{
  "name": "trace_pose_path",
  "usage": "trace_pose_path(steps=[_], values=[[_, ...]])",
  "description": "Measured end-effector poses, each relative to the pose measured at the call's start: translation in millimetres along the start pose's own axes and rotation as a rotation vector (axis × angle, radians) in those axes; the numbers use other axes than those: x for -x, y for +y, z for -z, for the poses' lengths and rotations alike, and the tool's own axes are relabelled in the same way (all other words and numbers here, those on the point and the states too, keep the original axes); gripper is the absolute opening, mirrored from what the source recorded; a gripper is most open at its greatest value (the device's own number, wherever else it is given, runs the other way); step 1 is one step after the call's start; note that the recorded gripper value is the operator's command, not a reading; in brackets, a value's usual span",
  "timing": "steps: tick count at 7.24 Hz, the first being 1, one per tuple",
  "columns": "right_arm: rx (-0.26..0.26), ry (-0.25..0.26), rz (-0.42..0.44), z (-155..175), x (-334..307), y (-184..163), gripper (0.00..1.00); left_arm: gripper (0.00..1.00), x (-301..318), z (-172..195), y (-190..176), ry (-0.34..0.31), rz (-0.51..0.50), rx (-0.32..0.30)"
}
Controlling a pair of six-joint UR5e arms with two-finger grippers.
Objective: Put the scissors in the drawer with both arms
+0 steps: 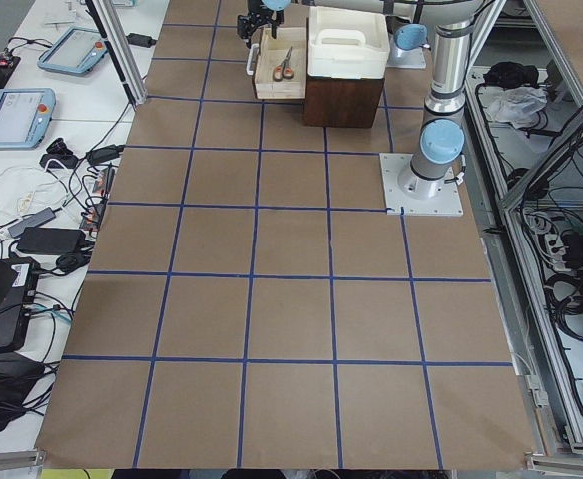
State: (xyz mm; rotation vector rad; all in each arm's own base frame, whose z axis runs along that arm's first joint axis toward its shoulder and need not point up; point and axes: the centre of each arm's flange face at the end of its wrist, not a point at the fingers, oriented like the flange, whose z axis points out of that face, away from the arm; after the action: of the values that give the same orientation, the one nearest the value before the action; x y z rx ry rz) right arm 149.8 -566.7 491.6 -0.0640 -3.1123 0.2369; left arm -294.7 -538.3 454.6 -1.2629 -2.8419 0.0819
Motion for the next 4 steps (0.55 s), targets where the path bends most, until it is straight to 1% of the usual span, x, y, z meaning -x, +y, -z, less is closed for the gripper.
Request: trace_pose_path(steps=[1, 2, 3, 4], values=[[0.001, -0.003, 0.024, 0, 14, 5, 1.0, 1.0, 14, 14, 20, -0.019, 0.16, 0.017], [0.01, -0.004, 0.038, 0, 21, 9, 1.0, 1.0, 23, 34, 45, -0.036, 0.271, 0.028], [0.021, -0.004, 0.043, -1, 24, 11, 1.0, 0.96, 30, 60, 74, -0.049, 0.365, 0.026], [0.026, -0.003, 0.045, -1, 24, 12, 1.0, 0.85, 36, 81, 107, -0.061, 0.457, 0.023]])
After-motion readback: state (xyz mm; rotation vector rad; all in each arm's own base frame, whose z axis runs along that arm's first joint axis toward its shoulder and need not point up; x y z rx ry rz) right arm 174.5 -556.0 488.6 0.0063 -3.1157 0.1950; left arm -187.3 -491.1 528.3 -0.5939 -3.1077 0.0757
